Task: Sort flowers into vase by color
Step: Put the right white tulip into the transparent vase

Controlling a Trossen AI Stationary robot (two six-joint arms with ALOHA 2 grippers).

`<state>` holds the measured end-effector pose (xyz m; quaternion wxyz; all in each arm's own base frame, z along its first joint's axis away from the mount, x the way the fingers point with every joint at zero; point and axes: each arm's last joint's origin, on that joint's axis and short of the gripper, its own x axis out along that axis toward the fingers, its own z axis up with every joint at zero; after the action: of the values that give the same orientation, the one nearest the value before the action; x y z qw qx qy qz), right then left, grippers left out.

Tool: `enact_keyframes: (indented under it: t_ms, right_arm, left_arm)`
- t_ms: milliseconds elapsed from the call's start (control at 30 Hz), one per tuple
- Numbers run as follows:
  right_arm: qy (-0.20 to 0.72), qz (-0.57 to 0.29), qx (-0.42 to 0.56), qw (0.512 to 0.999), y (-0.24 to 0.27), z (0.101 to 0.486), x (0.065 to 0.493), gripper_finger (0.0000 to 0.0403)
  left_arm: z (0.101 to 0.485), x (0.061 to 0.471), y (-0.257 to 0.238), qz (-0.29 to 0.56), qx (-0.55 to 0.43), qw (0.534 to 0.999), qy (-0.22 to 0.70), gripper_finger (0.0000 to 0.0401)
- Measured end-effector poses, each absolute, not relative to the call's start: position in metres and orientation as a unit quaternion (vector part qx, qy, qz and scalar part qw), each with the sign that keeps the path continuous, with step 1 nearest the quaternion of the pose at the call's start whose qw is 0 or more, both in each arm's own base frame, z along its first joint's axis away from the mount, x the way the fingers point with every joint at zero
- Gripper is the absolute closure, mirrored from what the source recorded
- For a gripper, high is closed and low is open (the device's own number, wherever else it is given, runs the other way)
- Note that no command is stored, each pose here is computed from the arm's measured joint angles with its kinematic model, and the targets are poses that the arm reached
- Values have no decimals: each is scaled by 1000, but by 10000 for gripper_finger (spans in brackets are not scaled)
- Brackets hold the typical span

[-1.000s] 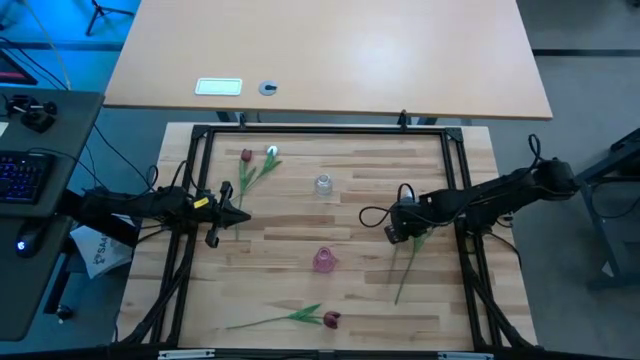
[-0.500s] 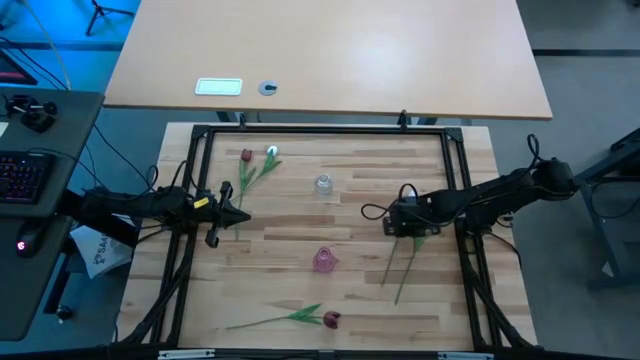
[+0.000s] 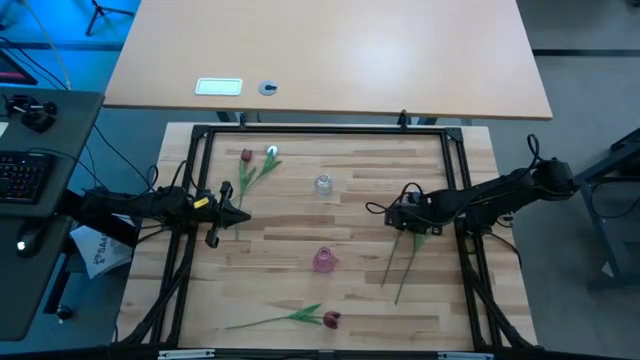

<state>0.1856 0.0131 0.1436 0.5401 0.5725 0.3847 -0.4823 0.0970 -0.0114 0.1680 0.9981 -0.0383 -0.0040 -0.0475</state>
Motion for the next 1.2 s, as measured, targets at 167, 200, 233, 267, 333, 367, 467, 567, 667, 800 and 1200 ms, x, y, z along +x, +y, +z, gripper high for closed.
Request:
enact_keyframes:
  t_ms: [167, 200, 233, 267, 333, 367, 467, 567, 667, 800, 1200]
  right_arm:
    - [401, -489, 572, 522, 15, 137, 188, 250]
    - [405, -493, 569, 519, 15, 134, 190, 250]
    - [409, -498, 564, 516, 15, 131, 190, 250]
    - [409, -506, 560, 512, 15, 129, 191, 250]
    - [402, -526, 553, 505, 14, 125, 194, 250]
    - [400, -533, 549, 505, 15, 124, 195, 251]
    - [413, -542, 528, 507, 14, 125, 198, 273]
    - [443, -541, 494, 517, 14, 126, 197, 328]
    - [454, -534, 478, 530, 14, 127, 196, 388]
    - [429, -519, 455, 583, 14, 138, 204, 395]
    - [84, -222, 254, 938, -12, 270, 277, 401]
  left_arm:
    - [168, 97, -11, -48, -38, 998, -4, 401]
    - [168, 97, -11, -47, -38, 998, -4, 401]
    - [168, 97, -11, -48, -38, 998, -4, 401]
    - [168, 97, -11, -47, -38, 998, -4, 401]
    - [168, 97, -11, -48, -38, 998, -4, 401]
    - [168, 97, -11, -48, -38, 998, -4, 401]
    - [168, 97, -11, -47, -38, 998, -4, 401]
    - [168, 97, -11, -46, -38, 998, -4, 401]
    - [168, 97, -11, -46, -38, 998, -4, 401]
    - [168, 97, -11, -46, -38, 998, -4, 401]
    - [168, 97, -11, -44, -38, 998, -4, 401]
